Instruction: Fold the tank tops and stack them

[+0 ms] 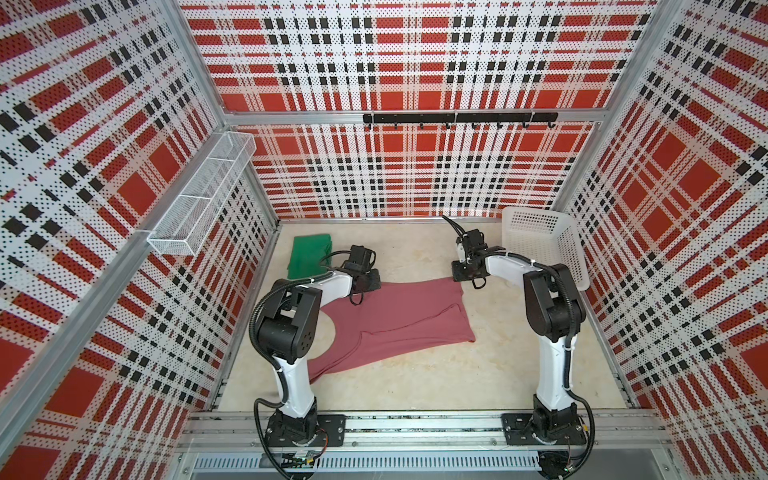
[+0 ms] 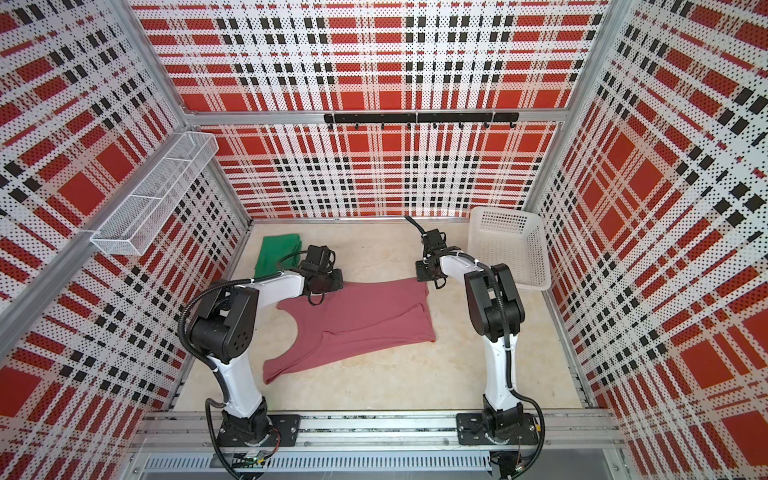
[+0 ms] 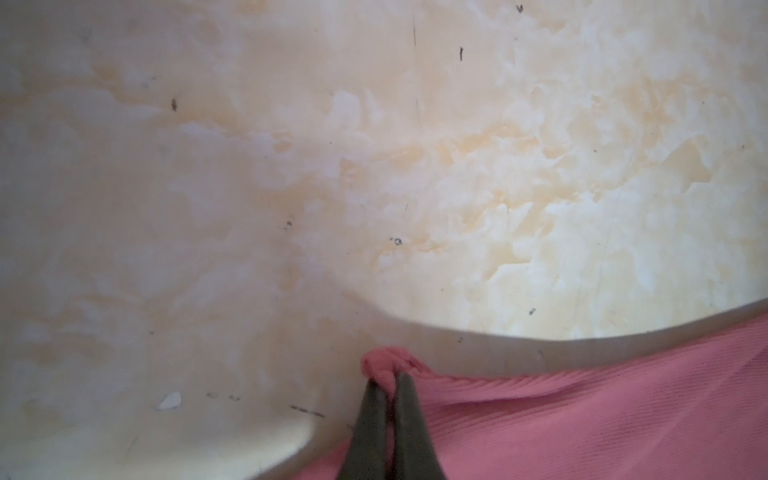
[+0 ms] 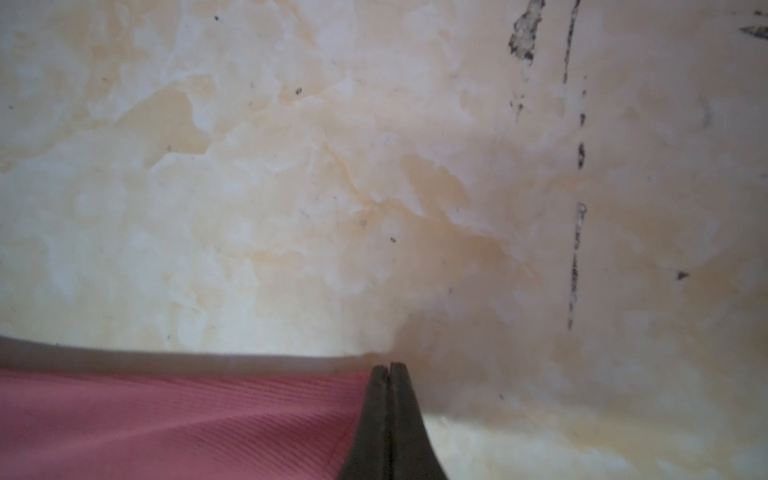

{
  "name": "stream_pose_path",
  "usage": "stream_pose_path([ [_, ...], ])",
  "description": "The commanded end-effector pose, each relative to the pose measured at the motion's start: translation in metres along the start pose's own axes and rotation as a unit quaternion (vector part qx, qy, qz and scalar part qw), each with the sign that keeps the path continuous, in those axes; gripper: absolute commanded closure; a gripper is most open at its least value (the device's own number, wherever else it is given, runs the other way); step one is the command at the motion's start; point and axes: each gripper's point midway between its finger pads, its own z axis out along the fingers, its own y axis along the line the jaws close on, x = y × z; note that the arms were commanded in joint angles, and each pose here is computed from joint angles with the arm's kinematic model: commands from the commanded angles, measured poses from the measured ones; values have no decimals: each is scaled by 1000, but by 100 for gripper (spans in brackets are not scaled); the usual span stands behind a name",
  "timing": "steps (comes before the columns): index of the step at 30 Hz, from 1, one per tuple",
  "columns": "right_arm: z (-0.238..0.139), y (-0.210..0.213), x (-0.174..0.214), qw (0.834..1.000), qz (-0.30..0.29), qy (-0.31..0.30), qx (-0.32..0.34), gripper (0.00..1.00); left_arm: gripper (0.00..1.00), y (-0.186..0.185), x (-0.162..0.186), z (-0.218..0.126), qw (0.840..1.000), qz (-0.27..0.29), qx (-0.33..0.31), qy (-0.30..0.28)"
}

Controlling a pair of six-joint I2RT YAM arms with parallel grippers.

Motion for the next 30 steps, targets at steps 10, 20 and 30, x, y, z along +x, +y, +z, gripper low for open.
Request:
stream_pose_path([
  [10,-63,12,-56,976,-127,-149,-92,100,100,-23,-44,-22,998,24,22,-58],
  [20,-86,14,-21,961,-215,-153,-85,100,100,-23,-38,-40,997,31,6,-73],
  [30,-113,15,23,960,-217,-163,-67,100,100,-6,17,-88,995,-2,-25,-93],
])
